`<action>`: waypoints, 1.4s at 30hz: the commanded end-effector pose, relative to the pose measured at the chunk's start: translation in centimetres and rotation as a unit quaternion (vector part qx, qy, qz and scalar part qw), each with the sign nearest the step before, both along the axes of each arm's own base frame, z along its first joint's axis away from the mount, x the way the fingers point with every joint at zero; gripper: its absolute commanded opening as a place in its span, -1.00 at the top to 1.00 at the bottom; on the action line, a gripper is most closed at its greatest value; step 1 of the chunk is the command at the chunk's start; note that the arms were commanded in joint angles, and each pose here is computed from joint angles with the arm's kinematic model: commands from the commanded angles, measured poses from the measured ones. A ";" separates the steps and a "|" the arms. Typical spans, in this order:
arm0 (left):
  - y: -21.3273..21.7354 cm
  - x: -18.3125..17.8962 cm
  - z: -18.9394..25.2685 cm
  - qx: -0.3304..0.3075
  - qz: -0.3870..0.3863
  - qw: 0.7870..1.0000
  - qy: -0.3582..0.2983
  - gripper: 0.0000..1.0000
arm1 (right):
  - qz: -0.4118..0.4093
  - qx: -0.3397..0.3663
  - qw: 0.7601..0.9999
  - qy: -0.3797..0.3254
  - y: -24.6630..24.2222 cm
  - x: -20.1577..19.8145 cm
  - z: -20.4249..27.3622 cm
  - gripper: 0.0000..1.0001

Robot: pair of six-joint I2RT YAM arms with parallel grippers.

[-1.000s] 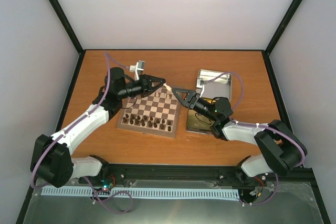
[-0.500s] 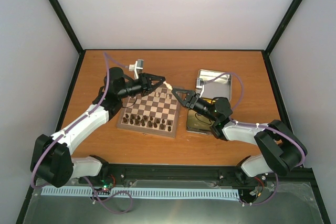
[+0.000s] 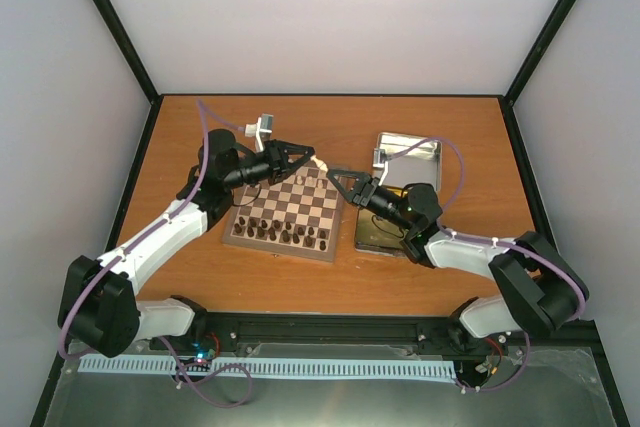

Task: Set up the chess pieces on the board
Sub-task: Pick up the chess piece from the storage box, then place the chess piece on the chessboard.

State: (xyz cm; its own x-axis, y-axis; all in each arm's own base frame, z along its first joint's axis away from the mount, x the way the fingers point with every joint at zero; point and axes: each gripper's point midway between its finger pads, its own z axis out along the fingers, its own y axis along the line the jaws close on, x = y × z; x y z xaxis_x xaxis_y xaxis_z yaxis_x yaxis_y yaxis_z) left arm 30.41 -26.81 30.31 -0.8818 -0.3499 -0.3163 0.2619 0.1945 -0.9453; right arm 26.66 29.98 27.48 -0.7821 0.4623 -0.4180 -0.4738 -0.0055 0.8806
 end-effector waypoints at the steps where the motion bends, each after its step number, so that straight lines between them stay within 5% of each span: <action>1: 0.0 -0.2 0.1 -0.001 -0.002 1.000 -0.008 0.99 | -0.002 0.007 0.999 -0.034 -0.1 -0.5 2.2 0.79; 9: 0.7 0.4 -0.5 0.030 0.030 0.999 -0.018 0.99 | -0.010 -0.032 0.999 -0.019 0.0 -0.2 1.1 0.94; 15: 4.3 2.5 -3.3 0.152 0.142 0.977 -0.044 0.99 | -0.012 -0.197 0.980 0.038 0.1 0.2 -4.7 0.94; 20: 10.3 3.2 -5.9 0.312 0.249 0.915 -0.057 0.99 | -0.013 -0.414 0.907 0.080 -2.0 0.4 -10.8 0.94; 26: 13.9 2.1 -3.8 0.402 0.283 0.865 -0.102 0.99 | 0.014 -0.594 0.802 0.063 -1.9 1.2 -13.6 0.94; 33: 16.1 1.0 -2.1 0.460 0.291 0.828 -0.138 0.99 | 0.061 -0.705 0.705 0.045 1.7 2.7 -16.4 0.94; 42: 19.3 -0.2 -1.3 0.497 0.338 0.784 -0.154 0.98 | 0.100 -0.770 0.629 0.037 4.8 4.7 -18.0 0.94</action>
